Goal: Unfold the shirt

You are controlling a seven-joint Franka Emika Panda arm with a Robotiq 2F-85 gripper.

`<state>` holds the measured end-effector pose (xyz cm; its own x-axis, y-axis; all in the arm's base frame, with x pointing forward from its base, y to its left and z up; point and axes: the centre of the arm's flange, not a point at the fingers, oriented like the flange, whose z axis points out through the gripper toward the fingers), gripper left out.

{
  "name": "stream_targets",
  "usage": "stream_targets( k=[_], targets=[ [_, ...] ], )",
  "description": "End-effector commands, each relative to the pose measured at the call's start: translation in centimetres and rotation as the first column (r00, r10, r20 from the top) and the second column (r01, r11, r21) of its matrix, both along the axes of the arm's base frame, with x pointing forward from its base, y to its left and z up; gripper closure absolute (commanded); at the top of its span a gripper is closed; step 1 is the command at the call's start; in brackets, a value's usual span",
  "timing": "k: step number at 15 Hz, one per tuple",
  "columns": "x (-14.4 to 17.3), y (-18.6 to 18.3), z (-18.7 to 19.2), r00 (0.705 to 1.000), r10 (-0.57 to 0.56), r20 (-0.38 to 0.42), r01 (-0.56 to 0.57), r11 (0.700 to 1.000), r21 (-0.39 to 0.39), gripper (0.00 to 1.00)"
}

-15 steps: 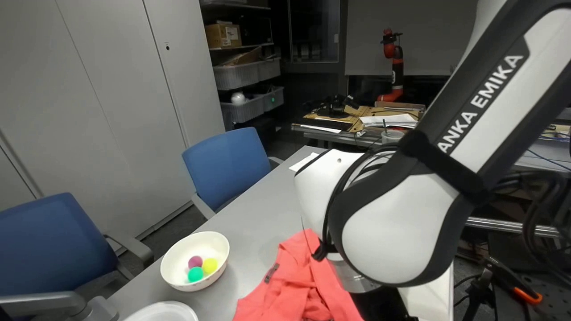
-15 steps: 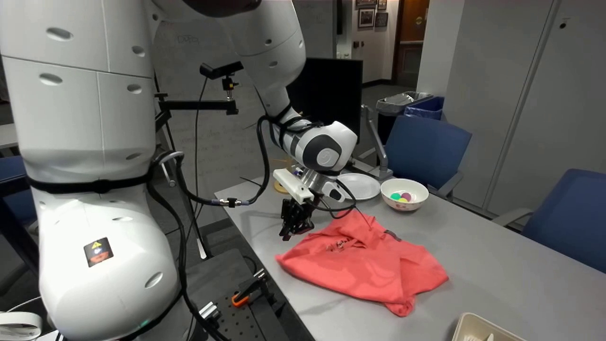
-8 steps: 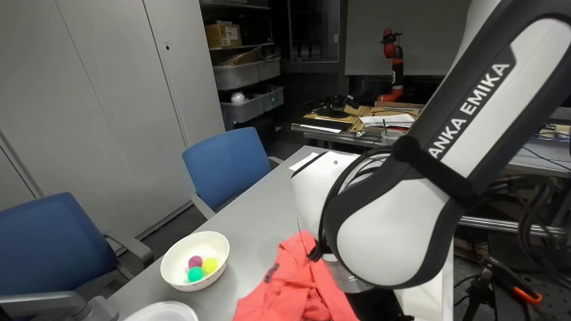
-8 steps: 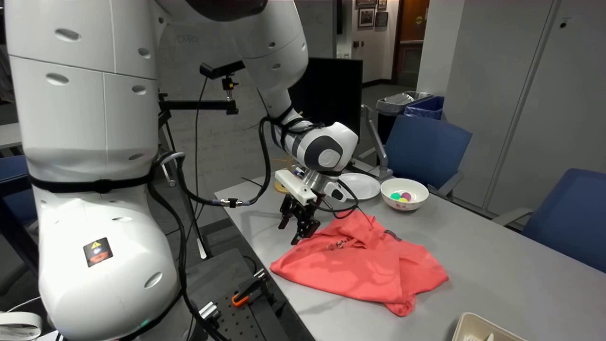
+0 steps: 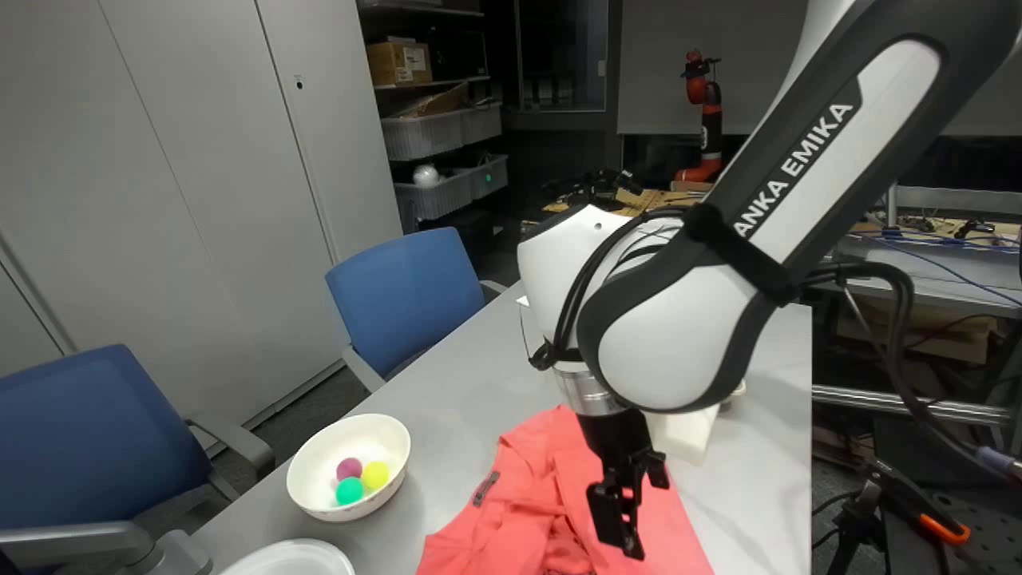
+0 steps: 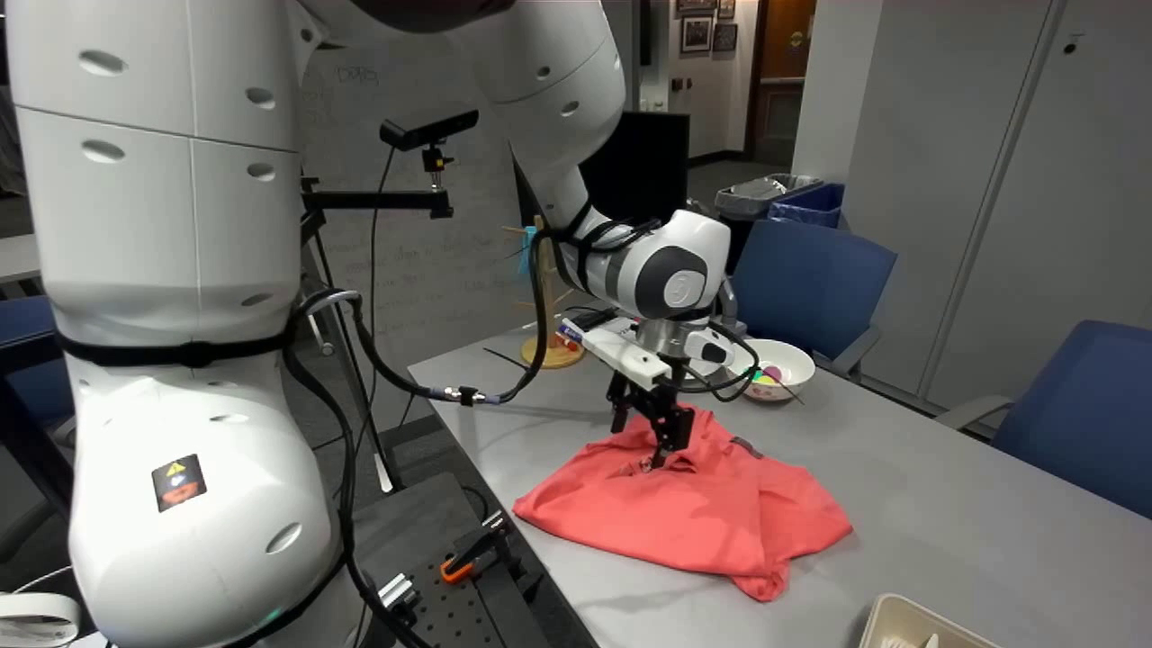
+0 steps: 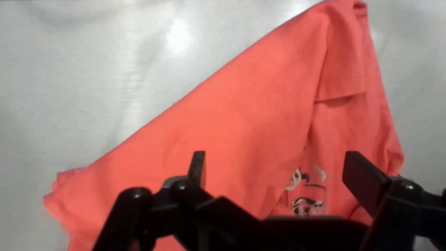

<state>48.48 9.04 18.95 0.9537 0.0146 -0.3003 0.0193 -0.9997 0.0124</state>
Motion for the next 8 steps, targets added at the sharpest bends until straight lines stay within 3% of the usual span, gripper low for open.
stream_targets(
  k=[1,8],
  targets=[
    [3.6,-2.3,-0.6,0.991,-0.067,0.113,0.072,0.996,-0.048,0.00],
    [7.9,-4.5,-3.5,0.936,-0.278,0.218,0.288,0.957,-0.018,0.00]
  ],
)
